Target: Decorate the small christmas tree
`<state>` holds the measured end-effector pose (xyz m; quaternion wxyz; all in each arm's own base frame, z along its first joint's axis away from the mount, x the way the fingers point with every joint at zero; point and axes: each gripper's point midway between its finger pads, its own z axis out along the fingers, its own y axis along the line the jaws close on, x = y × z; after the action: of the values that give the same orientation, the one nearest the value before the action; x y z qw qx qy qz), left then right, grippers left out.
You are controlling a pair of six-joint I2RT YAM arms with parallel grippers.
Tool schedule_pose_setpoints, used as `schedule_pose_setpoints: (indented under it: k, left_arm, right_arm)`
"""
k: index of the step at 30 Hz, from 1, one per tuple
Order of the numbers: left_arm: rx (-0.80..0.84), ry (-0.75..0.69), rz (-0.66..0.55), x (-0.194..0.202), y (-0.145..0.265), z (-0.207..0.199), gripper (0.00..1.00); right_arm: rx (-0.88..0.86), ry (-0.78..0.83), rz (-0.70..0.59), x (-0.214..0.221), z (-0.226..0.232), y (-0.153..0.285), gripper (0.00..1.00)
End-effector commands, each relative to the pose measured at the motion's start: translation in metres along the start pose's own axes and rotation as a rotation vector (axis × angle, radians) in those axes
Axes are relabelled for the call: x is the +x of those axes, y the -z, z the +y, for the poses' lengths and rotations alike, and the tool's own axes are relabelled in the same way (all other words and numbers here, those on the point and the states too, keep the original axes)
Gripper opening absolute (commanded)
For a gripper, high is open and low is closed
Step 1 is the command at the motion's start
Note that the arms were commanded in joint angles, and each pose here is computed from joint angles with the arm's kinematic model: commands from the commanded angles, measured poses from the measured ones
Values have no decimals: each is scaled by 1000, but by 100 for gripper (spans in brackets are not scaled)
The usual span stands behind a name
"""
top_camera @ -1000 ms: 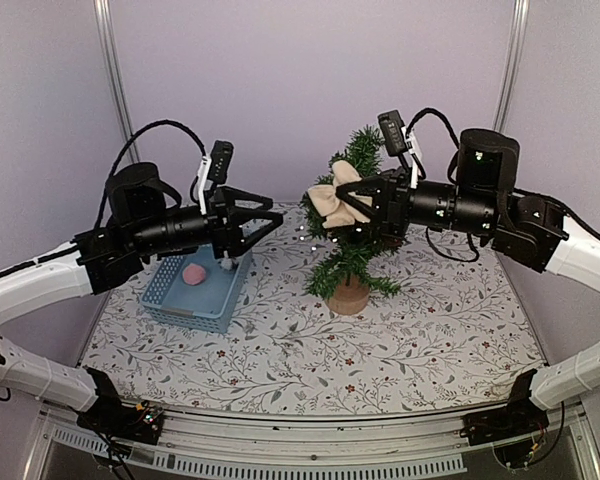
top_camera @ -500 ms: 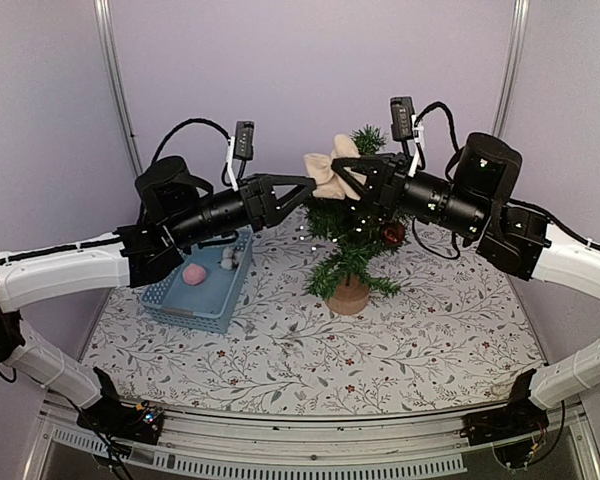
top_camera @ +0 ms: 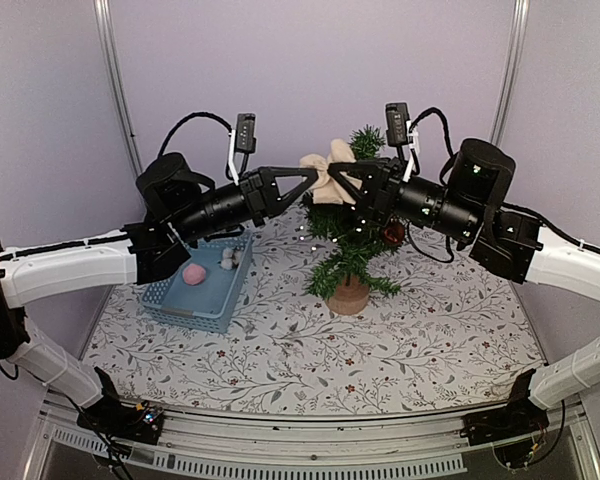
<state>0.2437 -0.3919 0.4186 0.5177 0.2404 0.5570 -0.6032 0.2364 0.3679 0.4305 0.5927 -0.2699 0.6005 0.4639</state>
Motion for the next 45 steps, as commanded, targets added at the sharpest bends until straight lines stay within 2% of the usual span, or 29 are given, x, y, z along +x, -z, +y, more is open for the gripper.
schedule_pose_setpoints:
  k: [1, 4, 5, 6, 9, 13, 18, 24, 29, 30, 35, 40, 45]
  left_arm:
    - [20, -41, -2, -7, 18, 6, 0]
    - [20, -96, 32, -4, 34, 19, 0]
    - [17, -119, 58, -2, 37, 24, 0]
    - [12, -139, 80, 0, 39, 30, 0]
    - [45, -175, 127, 5, 46, 43, 0]
    - [113, -194, 177, 12, 45, 56, 0]
    - [144, -178, 258, 30, 23, 80, 0]
    - [82, -193, 297, 40, 4, 114, 0]
    - [31, -208, 318, 42, -7, 135, 0]
    - [33, -210, 326, 45, -8, 136, 0]
    - [53, -206, 363, 58, -5, 137, 0]
    - [36, -206, 378, 67, 1, 136, 0]
    - [24, -220, 385, 71, -1, 136, 0]
  right_arm:
    - [3, -1, -6, 3, 1, 1, 17]
    - [43, -3, 6, 3, -6, 5, 57]
    - [55, -2, 4, 1, -7, 8, 65]
    - [73, 3, 10, 1, -10, 11, 71]
    - [108, 8, 8, -8, -18, 22, 76]
    - [169, 1, 13, -17, -37, 38, 76]
    - [241, 3, 33, -20, -64, 52, 74]
    - [316, -9, 81, -14, -88, 57, 74]
    - [294, -12, 100, -12, -87, 53, 73]
    - [279, -1, 106, -12, -85, 51, 71]
    - [179, 28, 143, -12, -71, 36, 48]
    - [171, 32, 182, -3, -74, 28, 46]
    - [116, 33, 199, 2, -66, 24, 37]
